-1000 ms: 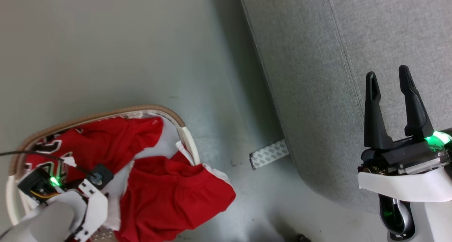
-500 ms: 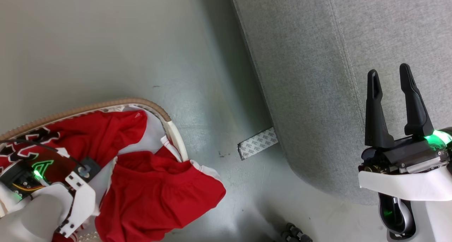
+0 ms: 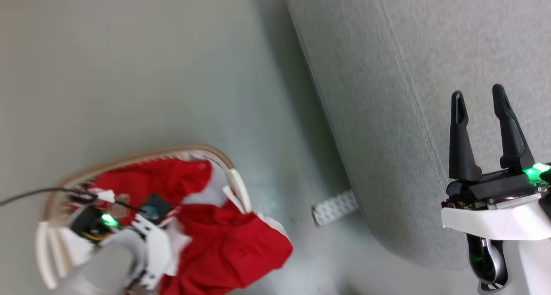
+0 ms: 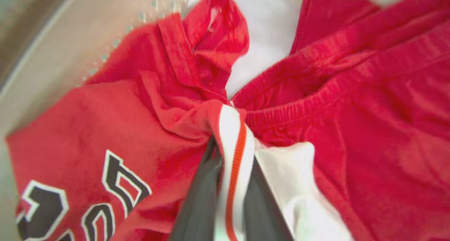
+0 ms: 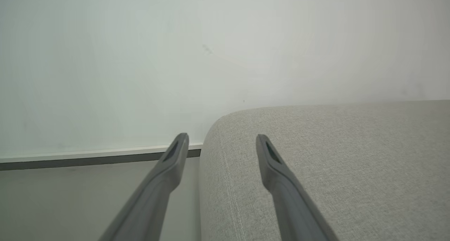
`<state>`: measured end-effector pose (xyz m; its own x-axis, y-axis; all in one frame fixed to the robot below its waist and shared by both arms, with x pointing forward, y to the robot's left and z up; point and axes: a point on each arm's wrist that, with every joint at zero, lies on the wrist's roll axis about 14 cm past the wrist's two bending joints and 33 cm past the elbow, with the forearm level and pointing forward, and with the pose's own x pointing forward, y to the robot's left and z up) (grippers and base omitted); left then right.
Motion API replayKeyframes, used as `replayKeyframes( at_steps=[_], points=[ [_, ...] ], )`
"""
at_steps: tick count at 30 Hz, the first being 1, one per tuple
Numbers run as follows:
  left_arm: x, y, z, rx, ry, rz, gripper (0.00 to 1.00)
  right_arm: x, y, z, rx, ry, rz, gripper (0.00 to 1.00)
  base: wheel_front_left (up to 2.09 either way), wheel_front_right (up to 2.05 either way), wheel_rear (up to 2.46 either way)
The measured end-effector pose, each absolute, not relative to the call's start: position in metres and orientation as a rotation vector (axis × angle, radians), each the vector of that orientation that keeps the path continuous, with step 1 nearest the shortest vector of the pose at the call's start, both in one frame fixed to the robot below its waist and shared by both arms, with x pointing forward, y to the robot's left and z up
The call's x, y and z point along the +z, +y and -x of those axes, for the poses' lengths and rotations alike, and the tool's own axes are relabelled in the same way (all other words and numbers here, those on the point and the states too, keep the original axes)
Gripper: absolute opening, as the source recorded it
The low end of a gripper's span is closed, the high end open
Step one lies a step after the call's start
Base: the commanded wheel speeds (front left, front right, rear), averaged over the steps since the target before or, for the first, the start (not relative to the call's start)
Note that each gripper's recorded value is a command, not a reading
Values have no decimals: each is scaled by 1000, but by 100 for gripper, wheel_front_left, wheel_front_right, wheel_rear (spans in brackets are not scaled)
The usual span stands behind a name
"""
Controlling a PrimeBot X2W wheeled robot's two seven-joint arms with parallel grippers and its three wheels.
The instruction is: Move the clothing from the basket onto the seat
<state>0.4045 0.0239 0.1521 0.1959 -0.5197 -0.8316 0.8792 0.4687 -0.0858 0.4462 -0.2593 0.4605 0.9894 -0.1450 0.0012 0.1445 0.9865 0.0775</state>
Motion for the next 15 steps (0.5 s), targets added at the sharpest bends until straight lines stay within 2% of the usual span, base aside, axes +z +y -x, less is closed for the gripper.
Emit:
replayKeyframes(
  at_steps=[7, 15],
  points=[
    [239, -2, -428, -908, 704, -253, 0, 491, -237, -443, -81, -81, -85, 100, 0, 0, 0],
    [341, 3, -438, -780, 461, -102, 0, 515, -199, -433, 18, -135, -143, 100, 0, 0, 0]
  ],
)
